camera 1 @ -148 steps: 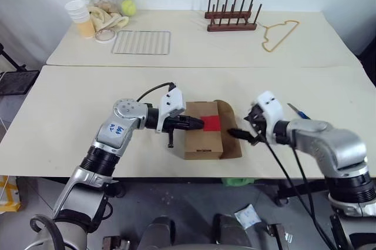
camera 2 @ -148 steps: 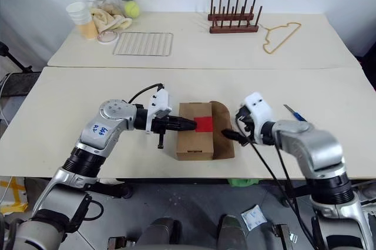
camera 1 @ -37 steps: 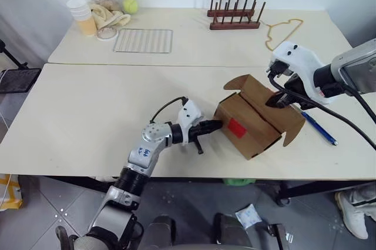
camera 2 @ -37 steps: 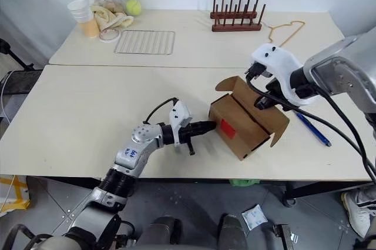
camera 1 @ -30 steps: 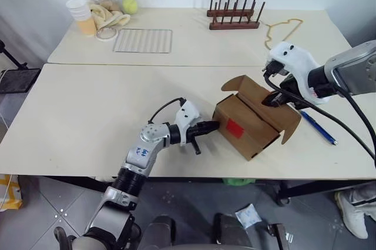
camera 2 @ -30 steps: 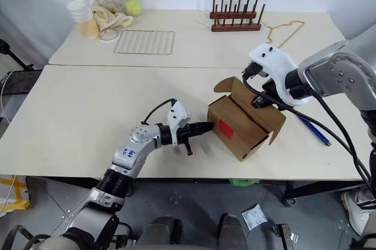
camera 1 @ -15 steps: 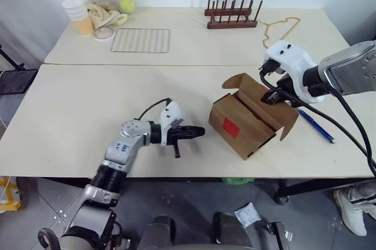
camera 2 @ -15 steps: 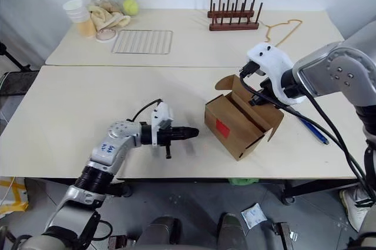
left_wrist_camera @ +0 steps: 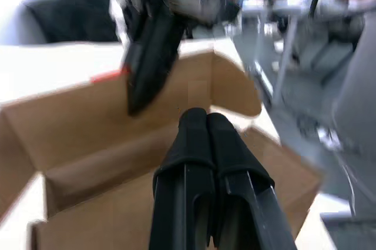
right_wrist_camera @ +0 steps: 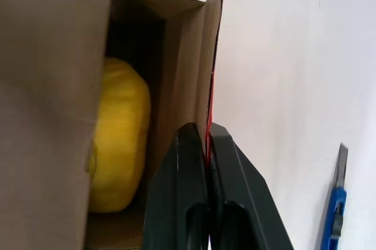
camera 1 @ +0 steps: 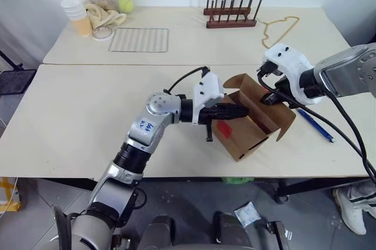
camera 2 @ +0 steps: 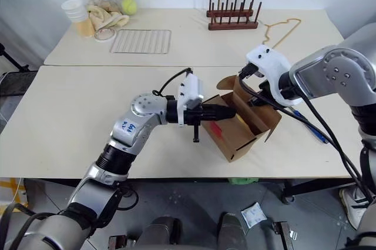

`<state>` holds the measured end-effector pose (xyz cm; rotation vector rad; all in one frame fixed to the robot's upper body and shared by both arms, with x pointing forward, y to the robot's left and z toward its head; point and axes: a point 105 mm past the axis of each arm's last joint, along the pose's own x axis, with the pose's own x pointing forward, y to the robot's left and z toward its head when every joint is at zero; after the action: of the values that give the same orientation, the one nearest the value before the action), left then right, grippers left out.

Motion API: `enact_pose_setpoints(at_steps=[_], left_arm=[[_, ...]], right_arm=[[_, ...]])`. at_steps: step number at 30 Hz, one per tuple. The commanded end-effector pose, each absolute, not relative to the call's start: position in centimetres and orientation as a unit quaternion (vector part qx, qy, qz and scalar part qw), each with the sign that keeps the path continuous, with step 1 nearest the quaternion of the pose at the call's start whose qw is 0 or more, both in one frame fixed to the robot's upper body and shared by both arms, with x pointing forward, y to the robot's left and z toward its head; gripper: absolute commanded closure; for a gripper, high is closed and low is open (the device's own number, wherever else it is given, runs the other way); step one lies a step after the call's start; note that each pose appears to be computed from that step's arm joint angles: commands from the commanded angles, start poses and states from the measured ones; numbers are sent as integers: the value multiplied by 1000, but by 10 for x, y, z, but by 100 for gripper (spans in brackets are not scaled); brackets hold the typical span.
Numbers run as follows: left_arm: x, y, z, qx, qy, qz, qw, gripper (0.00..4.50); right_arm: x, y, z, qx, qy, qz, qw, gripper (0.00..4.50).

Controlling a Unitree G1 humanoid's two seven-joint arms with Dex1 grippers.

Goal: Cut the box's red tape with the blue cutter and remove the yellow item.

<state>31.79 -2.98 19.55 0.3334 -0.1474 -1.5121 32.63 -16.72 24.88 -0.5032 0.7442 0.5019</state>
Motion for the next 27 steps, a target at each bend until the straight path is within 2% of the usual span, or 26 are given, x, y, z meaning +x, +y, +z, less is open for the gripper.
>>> enact_pose_setpoints(at_steps=[1, 6, 10, 16, 27], left_arm=[[313, -26, 188, 166, -59, -690, 702, 450], [313, -16, 180, 165, -38, -685, 708, 450], [326, 5, 154, 187, 15, -661, 727, 450], [317, 39, 135, 192, 76, -666, 717, 450], [325, 31, 134, 160, 59, -624, 763, 450]], right_arm=[[325, -170, 259, -233, 336, 235, 882, 445], [325, -179, 259, -227, 336, 219, 887, 445], [324, -197, 260, -219, 341, 189, 895, 445], [317, -216, 254, -214, 363, 170, 891, 445], [319, -200, 221, -184, 380, 208, 882, 445]])
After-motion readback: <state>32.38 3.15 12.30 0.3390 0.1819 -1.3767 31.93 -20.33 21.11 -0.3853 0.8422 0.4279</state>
